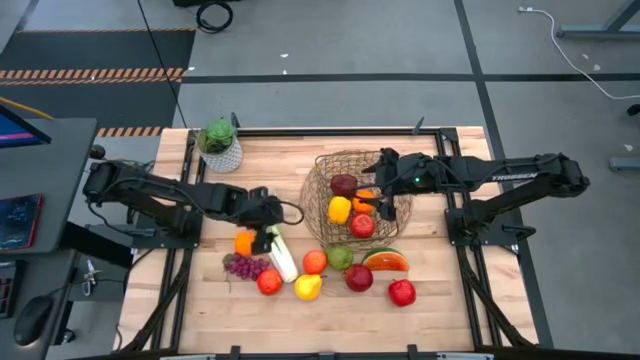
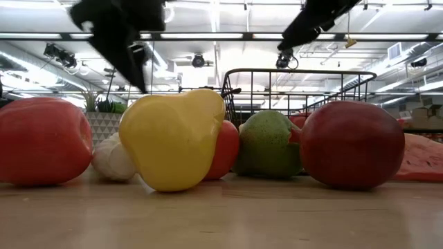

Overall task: Build produce basket
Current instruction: Put the orange into the brown wire basket

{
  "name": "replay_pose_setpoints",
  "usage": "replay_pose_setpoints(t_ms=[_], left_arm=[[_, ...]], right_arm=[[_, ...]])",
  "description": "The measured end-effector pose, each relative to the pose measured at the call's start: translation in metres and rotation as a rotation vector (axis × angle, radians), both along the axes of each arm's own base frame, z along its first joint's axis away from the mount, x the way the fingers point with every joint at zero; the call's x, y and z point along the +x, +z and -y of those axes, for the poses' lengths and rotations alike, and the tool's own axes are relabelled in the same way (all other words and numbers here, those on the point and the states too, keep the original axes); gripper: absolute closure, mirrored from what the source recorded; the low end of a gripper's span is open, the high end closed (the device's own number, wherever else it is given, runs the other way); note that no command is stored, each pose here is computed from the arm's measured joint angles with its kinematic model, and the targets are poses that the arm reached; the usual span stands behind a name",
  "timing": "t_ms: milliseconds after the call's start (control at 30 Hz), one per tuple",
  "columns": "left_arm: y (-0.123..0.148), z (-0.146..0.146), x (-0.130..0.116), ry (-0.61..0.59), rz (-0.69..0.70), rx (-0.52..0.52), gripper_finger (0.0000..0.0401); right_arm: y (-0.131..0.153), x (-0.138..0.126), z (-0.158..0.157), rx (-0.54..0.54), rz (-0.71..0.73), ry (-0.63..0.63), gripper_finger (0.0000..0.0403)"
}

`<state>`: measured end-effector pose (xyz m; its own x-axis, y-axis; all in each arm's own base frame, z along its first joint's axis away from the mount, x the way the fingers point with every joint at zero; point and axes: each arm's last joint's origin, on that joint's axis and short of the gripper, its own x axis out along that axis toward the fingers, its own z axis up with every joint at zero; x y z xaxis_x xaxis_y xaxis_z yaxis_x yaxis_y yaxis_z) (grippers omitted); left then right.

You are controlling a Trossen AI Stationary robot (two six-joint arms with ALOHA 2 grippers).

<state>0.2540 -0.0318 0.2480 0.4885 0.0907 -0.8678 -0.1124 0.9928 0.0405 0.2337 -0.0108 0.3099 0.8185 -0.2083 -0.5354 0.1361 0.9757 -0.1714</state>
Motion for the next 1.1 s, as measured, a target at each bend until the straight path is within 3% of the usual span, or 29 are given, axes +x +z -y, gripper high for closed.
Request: replay_pose_setpoints(t_ms=[167, 500, 667, 800, 933, 1100], left_arm=[[-0.005, 0.01, -0.013, 0.079, -0.132, -0.145, 0.0113], [-0.01, 0.011, -0.03, 0.39, -0.288, -0.218, 0.0113], [-0.011, 0.011, -0.034, 0.615, -0.289, -0.258, 0.0113], [-0.011, 0.015, -0.038, 0.769, -0.266, -0.233, 0.0113], [-0.011, 0.023, -0.042, 0.862, -0.218, -0.21, 0.0113], [-0.01, 0.036, -0.042, 0.914, -0.17, -0.263, 0.0113]], right_arm=[[0.001, 0.002, 0.0, -0.026, 0.011, 0.019, 0.0007], [0.01, 0.007, 0.007, -0.157, 0.09, 0.058, 0.0007], [0.018, 0.009, 0.017, -0.231, 0.154, 0.042, 0.0007], [0.022, 0.01, 0.027, -0.284, 0.184, 0.019, 0.0007], [0.025, 0.009, 0.036, -0.326, 0.197, -0.004, 0.0007], [0.031, 0.009, 0.045, -0.358, 0.251, -0.018, 0.0007]])
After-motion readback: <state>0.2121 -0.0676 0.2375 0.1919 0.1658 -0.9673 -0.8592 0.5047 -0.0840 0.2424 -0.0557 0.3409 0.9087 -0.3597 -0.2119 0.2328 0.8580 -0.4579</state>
